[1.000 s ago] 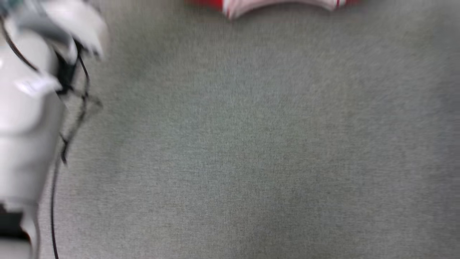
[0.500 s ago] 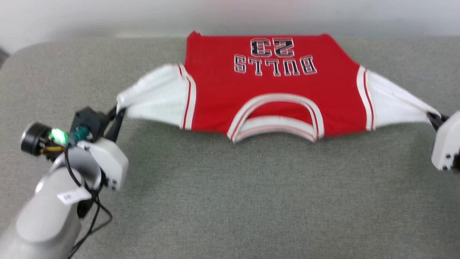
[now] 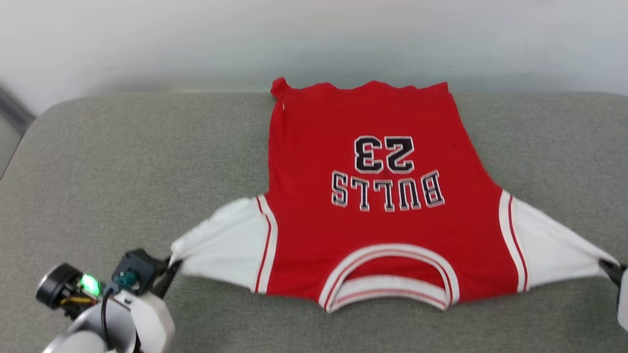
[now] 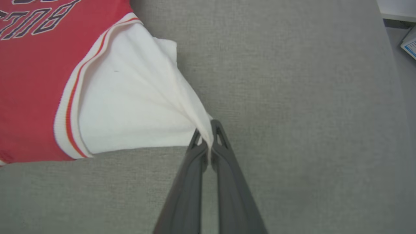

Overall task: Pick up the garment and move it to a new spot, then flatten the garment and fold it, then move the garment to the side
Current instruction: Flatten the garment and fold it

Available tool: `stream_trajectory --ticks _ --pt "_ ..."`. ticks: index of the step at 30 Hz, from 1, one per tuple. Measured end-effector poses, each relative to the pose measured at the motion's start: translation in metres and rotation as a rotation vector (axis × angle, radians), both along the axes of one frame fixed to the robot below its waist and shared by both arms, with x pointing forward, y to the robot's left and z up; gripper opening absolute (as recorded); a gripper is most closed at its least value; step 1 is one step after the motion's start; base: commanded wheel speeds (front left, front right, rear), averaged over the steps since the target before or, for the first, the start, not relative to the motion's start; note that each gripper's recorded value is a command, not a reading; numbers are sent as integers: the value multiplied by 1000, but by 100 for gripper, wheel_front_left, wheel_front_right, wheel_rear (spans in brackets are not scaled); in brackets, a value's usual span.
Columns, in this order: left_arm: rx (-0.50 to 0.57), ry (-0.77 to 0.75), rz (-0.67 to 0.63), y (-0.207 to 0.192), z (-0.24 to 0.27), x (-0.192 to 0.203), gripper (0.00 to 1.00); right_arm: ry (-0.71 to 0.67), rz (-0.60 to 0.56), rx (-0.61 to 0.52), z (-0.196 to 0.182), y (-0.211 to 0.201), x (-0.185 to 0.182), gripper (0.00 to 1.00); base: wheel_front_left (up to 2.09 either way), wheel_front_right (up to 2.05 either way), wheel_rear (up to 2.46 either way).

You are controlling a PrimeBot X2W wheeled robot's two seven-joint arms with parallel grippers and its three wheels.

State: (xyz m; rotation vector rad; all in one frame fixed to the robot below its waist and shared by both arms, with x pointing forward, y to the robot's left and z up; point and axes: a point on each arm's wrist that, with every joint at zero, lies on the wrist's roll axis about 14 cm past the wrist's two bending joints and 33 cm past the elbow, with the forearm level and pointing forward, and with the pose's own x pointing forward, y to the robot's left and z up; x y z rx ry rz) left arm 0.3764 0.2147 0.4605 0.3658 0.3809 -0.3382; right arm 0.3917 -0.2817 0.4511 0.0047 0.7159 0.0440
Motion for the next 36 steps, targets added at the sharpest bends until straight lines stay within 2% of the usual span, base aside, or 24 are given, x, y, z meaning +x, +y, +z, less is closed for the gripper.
stream_trajectory --ticks 6,11,14,21,22,23,26,29,32,36 --pt "-16 132 -6 -3 -21 -42 0 98 -34 11 -7 -8 -41 0 0 0 0" --pt "-37 234 -25 -13 -40 -76 0 256 -62 -11 -26 -17 -84 0 0 0 0" --pt "-55 289 -37 -20 -49 -88 0 282 -69 -26 -28 -19 -91 0 0 0 0" --pt "-112 314 -44 -32 -51 -84 0 312 -47 -50 -33 -15 -89 0 0 0 0" --pt "-116 309 -44 -32 -50 -81 0 312 -52 -49 -32 -16 -87 84 0 0 0" --pt "-126 306 -44 -33 -48 -79 0 299 -61 -46 -30 -17 -81 100 0 0 0" --pt "-161 301 -46 -38 -42 -74 0 298 -24 -32 -26 -5 -67 100 0 0 0" --pt "-207 322 -53 -47 -39 -74 0 235 15 -25 -11 7 -38 100 0 0 0" --pt "-275 357 -57 -60 -36 -74 0 190 46 -1 2 20 -4 100 0 0 0" --pt "-287 366 -72 -65 -31 -67 0 167 95 4 12 40 57 100 0 0 0"
